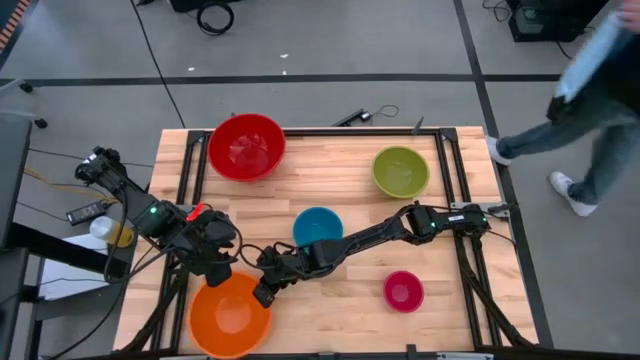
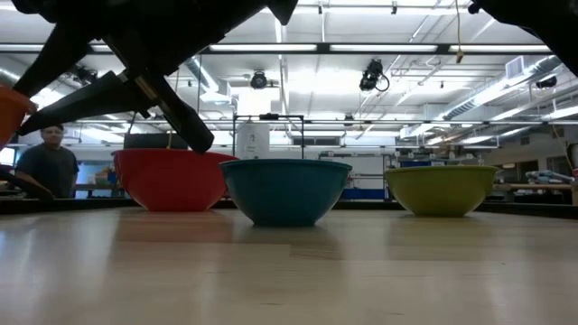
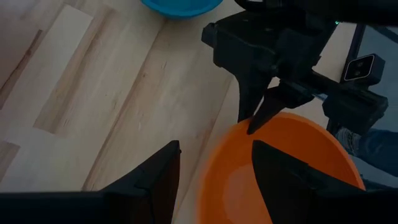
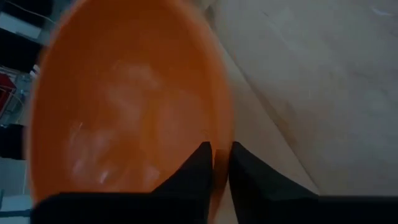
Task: Nest bowls inside each other
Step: Stack the orange bowl into the red bowl, then stack the green bowl into the orange bowl
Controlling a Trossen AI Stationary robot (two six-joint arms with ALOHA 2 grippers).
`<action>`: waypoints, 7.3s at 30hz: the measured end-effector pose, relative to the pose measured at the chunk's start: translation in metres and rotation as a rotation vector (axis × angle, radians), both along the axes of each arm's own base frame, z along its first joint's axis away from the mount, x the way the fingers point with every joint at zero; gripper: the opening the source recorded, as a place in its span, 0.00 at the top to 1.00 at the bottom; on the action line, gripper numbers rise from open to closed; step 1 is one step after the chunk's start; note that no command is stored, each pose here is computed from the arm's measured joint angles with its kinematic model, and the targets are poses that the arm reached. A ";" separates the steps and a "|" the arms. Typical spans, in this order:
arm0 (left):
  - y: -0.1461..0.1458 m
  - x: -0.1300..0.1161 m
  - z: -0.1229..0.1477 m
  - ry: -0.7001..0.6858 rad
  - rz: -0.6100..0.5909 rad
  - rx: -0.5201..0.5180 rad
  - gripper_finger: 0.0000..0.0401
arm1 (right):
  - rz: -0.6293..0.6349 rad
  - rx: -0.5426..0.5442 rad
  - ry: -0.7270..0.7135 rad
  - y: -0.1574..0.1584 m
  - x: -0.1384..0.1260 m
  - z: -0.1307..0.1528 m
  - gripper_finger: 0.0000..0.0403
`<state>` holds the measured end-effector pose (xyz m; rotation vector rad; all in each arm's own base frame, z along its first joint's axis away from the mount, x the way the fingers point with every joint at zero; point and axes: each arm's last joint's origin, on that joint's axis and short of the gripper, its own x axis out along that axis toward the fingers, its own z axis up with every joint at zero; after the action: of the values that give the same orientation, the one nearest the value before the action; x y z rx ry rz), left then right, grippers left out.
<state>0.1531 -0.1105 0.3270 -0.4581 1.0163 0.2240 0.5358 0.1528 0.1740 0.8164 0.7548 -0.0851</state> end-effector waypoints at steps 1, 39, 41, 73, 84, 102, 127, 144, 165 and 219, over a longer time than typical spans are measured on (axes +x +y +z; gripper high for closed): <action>0.000 0.000 0.000 0.000 0.003 -0.001 0.50 | 0.005 -0.006 -0.002 0.000 0.000 0.000 0.88; 0.065 -0.044 0.119 -0.585 0.392 0.276 0.59 | -0.084 -0.354 -0.179 -0.269 -0.052 0.180 0.95; 0.071 -0.046 0.120 -0.596 0.433 0.313 0.60 | -0.127 -0.369 -0.205 -0.299 -0.061 0.186 0.95; 0.112 0.036 0.089 -0.323 0.797 0.386 0.60 | -0.276 -0.183 -0.263 -0.446 -0.060 0.085 0.74; 0.110 0.050 0.080 -0.250 0.720 0.374 0.60 | -0.172 -0.239 -0.312 -0.441 -0.096 0.151 0.67; 0.098 0.077 -0.025 -0.321 0.315 0.139 0.60 | 0.019 -0.345 0.278 -0.322 -0.134 0.140 0.67; 0.083 0.064 -0.118 -0.570 0.163 0.144 0.60 | -0.248 -0.320 0.385 -0.161 -0.196 0.051 0.68; 0.081 0.062 -0.116 -0.585 0.221 0.067 0.60 | -0.283 -0.474 0.789 -0.230 -0.248 0.055 0.67; 0.082 0.062 -0.116 -0.586 0.249 0.039 0.60 | -0.375 -0.295 0.849 -0.261 -0.273 0.005 0.68; 0.126 -0.067 -0.019 -0.678 0.715 0.253 0.62 | 0.617 -0.975 -0.203 -0.279 -0.016 0.079 0.94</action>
<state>0.0863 0.0151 0.3075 -0.5961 0.1248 0.7684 0.5203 -0.1266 0.2531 -0.3443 0.6372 0.1760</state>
